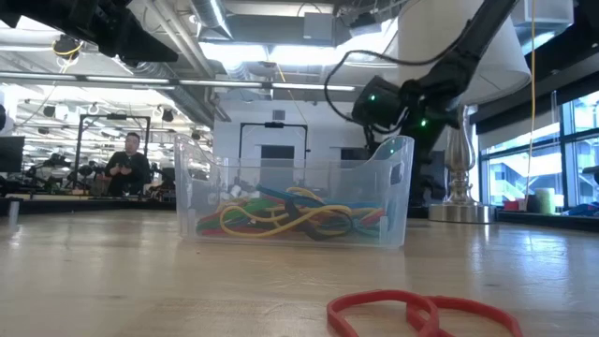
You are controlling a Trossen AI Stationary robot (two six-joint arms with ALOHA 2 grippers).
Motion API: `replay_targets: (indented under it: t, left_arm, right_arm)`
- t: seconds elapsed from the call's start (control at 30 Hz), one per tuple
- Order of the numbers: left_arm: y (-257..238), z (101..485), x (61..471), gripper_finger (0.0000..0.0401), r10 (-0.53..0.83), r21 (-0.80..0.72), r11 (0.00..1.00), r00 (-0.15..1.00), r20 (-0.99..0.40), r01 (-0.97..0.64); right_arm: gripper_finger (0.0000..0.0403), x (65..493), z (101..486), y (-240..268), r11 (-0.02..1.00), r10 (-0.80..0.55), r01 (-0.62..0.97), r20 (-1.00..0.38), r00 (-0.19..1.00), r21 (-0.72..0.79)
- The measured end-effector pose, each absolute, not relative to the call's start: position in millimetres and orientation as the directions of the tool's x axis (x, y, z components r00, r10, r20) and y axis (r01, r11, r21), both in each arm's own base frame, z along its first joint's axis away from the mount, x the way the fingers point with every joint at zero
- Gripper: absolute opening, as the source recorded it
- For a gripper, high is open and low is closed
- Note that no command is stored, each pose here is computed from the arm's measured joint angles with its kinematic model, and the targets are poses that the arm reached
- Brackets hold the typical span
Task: Pick and place rubber bands into bin
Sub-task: Put the black rubber band into the transparent bin
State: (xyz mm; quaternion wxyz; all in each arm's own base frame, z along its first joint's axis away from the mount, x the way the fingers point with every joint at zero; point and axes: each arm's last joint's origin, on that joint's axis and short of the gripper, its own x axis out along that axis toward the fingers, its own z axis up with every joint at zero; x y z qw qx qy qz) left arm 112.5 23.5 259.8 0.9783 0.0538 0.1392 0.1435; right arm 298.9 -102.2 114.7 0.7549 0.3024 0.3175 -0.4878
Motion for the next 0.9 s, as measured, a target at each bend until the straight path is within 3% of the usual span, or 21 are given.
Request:
replay_targets:
  t: [0.13,0.23,0.5,0.63,0.9]
  left_arm:
    - [23.6,259.8,112.5,0.0002,0.298,0.146,0.952,0.919,-0.257,-0.268]
    - [23.6,259.8,112.5,0.0002,0.300,0.145,0.952,0.919,-0.257,-0.271]
    - [23.7,259.8,112.5,0.0002,0.301,0.125,0.953,0.918,-0.257,-0.277]
    - [23.9,259.7,112.4,0.0002,0.308,0.127,0.950,0.916,-0.258,-0.284]
    - [23.5,258.5,112.1,0.0002,0.299,0.182,0.949,0.915,-0.270,-0.256]
  right_arm:
    - [0.0246,303.9,101.5,-107.9,0.356,-0.564,0.926,-0.761,0.322,0.128]
    - [0.0215,305.0,97.4,-109.0,0.383,-0.563,0.919,-0.764,0.316,0.098]
    - [0.0017,301.1,107.1,-106.7,0.405,-0.534,0.909,-0.780,0.326,0.103]
    - [0.0009,301.3,131.2,-90.9,0.487,-0.472,0.858,-0.778,0.414,0.161]
    - [0.0003,301.9,205.2,-26.4,0.694,-0.447,0.680,-0.597,0.666,0.239]
